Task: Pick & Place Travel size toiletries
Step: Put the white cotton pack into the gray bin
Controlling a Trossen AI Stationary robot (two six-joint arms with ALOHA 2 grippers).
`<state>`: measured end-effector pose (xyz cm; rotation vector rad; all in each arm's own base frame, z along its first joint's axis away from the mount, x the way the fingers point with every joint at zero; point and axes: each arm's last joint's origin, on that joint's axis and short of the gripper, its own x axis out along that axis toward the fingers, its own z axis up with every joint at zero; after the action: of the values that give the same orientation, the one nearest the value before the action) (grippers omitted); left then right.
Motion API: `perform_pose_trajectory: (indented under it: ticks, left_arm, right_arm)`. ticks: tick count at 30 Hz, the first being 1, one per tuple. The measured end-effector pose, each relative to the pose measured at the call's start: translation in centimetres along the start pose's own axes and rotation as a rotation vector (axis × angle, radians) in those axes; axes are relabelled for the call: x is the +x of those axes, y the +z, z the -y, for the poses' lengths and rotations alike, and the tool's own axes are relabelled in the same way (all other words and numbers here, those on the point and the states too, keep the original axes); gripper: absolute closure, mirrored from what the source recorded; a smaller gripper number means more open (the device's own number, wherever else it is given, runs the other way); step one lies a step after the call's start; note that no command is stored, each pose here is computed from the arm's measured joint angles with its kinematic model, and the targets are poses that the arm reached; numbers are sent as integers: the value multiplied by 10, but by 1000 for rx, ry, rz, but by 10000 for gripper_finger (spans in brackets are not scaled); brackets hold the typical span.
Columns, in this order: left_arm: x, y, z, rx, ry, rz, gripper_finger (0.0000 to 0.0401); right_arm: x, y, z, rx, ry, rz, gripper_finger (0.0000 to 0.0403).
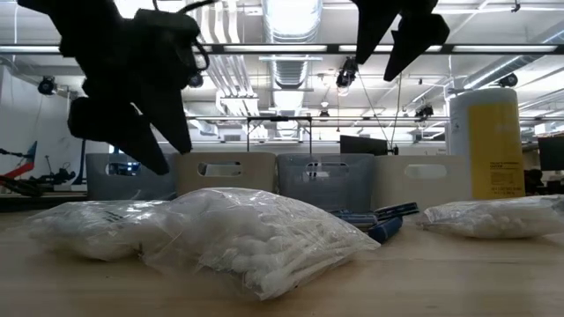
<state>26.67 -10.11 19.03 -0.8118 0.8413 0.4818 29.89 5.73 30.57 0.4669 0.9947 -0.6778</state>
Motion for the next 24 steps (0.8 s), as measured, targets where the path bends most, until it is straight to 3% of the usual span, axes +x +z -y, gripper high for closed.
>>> perform_pose_trajectory:
  ticks: [4,9,16,24]
  left_arm:
    - [3,16,-9,-34,54,33,160]
    - [12,31,-14,10,8,-50,160]
    - [19,38,-19,62,17,-73,160]
    - [32,38,-16,142,-57,-131,160]
  right_arm:
    - [0,-1,-1,-3,2,0,39]
    - [0,-1,-1,-2,4,1,39]
    - [0,-1,-1,-2,2,3,39]
    - [0,-1,-1,-2,1,4,39]
